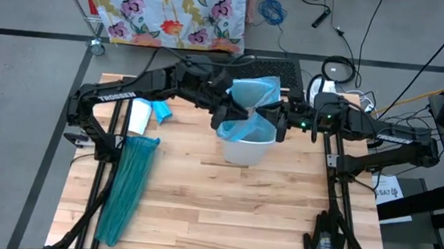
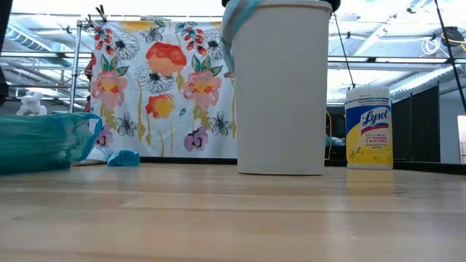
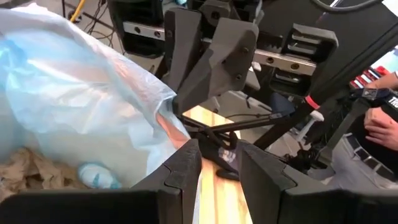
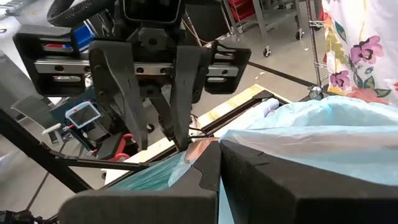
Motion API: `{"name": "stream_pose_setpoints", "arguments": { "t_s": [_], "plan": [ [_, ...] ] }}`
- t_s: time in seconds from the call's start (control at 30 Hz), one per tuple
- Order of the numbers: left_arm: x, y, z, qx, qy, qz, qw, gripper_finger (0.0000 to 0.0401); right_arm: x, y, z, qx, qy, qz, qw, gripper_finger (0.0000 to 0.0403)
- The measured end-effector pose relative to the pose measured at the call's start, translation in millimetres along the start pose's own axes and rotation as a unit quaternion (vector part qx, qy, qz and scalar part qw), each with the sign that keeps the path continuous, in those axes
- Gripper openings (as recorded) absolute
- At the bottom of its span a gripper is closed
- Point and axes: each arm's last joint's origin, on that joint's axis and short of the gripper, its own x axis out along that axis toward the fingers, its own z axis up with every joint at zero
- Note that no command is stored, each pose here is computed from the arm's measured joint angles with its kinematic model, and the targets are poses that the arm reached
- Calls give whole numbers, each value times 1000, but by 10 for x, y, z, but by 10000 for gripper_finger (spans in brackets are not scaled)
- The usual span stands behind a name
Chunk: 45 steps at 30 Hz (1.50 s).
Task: Place trash/remove bag and relplace
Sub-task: Remove the light blue trash bag from the white trash bin
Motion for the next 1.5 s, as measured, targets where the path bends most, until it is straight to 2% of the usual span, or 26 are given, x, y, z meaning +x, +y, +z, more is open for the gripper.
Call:
{"name": "stream_pose_setpoints", "arguments": {
  "t_s": [0.3,0.5,0.73,1.1,1.5],
  "plan": [
    [200,68,-47,-22,3,-4,1000,80,-75,7,31,-10,-7,5,1000,0],
    [203,24,-18,0,-22,4,1000,11,-114,0,28,-14,-1,4,1000,0],
    [191,17,8,4,-35,5,999,3,-117,8,14,-15,14,23,1000,0],
    [189,14,13,20,-34,-3,999,10,-145,10,21,-25,13,25,999,0],
    [170,43,46,5,-41,-12,999,95,-313,61,68,-21,0,53,998,0]
  ]
}}
